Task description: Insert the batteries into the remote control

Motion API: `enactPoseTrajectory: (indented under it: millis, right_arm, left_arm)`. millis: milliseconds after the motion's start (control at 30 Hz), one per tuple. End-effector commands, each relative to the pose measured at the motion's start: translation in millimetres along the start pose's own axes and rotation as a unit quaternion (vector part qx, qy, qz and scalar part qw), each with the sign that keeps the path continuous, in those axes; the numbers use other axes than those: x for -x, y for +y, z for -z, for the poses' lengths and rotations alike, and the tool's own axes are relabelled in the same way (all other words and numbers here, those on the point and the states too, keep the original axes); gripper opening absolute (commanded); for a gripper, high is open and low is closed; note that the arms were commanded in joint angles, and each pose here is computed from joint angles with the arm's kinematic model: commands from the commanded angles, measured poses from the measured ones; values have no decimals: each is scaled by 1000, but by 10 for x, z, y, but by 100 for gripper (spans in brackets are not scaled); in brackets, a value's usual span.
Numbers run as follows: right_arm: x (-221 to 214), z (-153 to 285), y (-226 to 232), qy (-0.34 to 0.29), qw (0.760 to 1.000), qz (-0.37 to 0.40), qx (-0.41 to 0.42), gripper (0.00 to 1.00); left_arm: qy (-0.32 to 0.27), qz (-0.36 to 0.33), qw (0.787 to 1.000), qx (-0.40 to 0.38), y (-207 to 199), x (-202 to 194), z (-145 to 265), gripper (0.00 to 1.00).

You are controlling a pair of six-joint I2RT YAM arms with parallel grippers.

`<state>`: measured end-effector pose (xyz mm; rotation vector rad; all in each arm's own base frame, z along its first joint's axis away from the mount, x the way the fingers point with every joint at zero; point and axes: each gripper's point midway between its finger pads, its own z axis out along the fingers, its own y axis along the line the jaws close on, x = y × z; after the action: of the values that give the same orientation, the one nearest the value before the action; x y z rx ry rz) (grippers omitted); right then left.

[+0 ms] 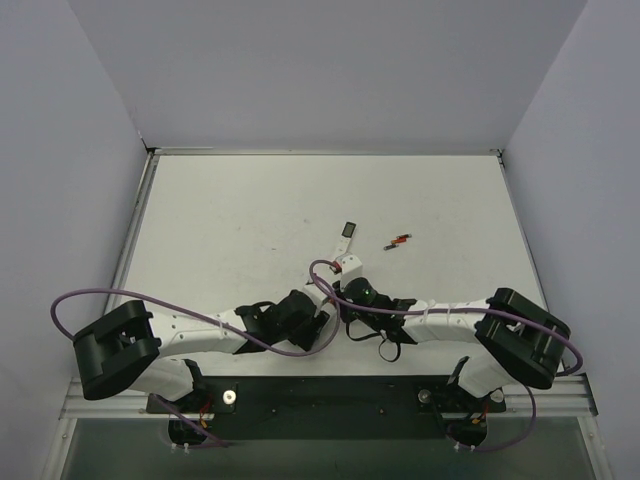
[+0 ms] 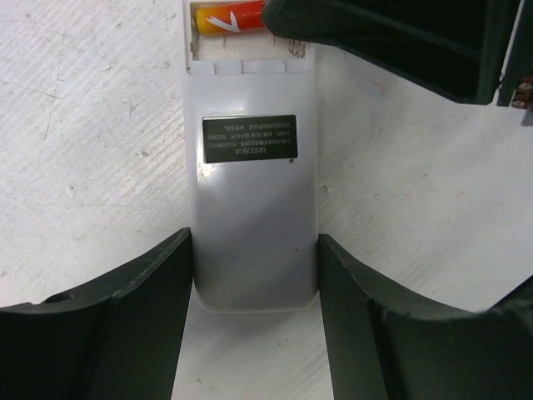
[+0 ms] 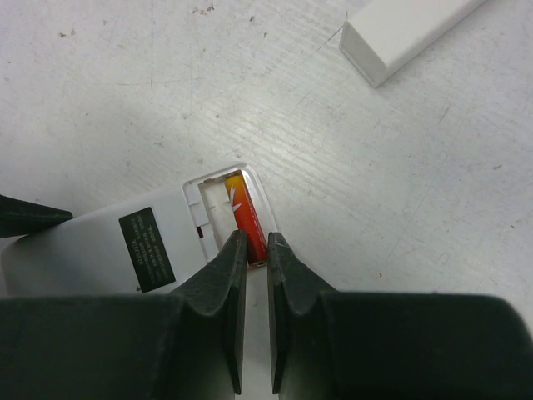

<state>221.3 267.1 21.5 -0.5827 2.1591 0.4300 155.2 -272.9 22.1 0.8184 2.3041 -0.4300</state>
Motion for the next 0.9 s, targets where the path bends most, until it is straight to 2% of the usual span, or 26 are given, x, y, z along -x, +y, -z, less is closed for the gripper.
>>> enactPoseTrajectory:
  millis: [0, 167, 667, 867]
  right_arm:
    - [-193, 32, -270, 49, 983, 154, -93, 5]
    - [-179, 30, -165, 59, 969, 211, -110, 7]
    - [-341, -90, -15, 103, 975, 186, -63, 11]
    - [-287, -50, 2, 101, 984, 140, -43, 12]
  left_arm:
    - [28, -3, 996, -88, -350, -110, 82, 0]
    - [32, 0, 996, -83, -332, -134, 80, 0]
    - [30, 3, 996, -87, -331, -159, 100, 0]
    - [28, 9, 997, -77, -289, -167, 110, 0]
